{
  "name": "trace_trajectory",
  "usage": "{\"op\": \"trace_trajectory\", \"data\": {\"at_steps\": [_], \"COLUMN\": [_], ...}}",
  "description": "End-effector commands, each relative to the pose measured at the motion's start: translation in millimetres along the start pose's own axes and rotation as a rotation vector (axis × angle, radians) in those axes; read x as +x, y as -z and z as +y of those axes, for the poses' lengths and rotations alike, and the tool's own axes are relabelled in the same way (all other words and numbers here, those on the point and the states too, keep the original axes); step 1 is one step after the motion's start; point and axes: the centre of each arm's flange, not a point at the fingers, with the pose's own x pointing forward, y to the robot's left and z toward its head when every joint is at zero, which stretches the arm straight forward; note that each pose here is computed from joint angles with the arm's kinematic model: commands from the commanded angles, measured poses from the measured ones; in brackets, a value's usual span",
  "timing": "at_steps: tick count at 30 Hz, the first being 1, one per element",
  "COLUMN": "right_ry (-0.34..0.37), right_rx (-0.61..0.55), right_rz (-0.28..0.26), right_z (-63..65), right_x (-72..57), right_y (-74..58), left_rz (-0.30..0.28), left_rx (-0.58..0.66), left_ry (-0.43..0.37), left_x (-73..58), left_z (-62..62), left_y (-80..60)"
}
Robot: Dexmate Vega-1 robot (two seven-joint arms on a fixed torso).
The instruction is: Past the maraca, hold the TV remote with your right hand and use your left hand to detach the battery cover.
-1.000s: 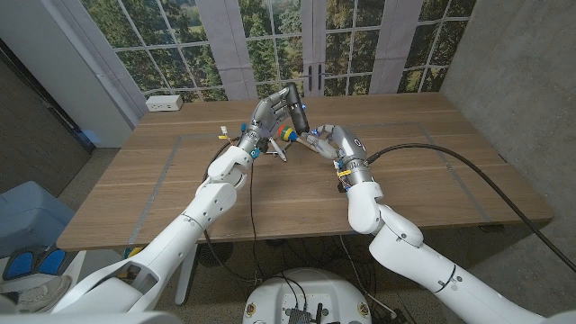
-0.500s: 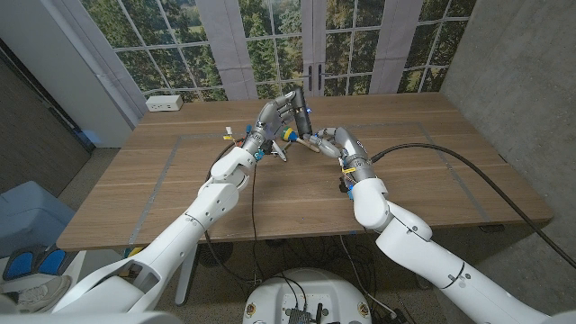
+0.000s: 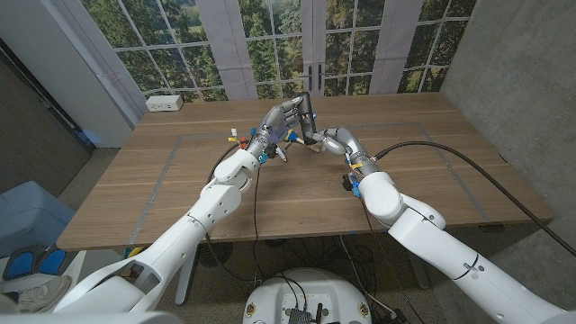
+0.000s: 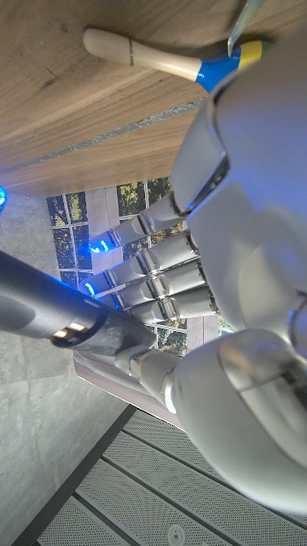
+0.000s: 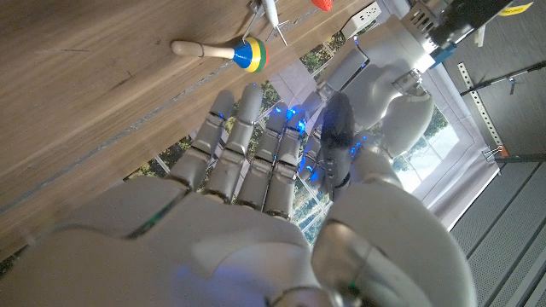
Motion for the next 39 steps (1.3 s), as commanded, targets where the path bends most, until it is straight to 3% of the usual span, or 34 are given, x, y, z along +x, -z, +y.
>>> {"op": "trace_trajectory", "data": {"at_steps": [1, 17, 30, 39], "right_ry": [-0.080, -0.090, -0.150, -0.151], "right_rx": [0.117, 0.257, 0.206, 0.182], "right_rz": [-0.025, -0.088, -0.120, -0.111], "right_z": [-5.5, -14.0, -19.2, -21.3], "right_x": [2.8, -0.6, -1.9, -1.4], "right_y": [3.4, 12.4, 17.0, 21.6], "left_rz": [-0.001, 0.019, -0.008, -0.012], "left_rx": [0.008, -0.004, -0.016, -0.119], "left_ry": [-0.002, 0.005, -0.019, 0.003], "left_x": [2.5, 4.3, 5.6, 9.8], "left_z": [-6.1, -14.9, -14.3, -11.0], "left_y": [2.7, 10.0, 0.8, -3.9]}}
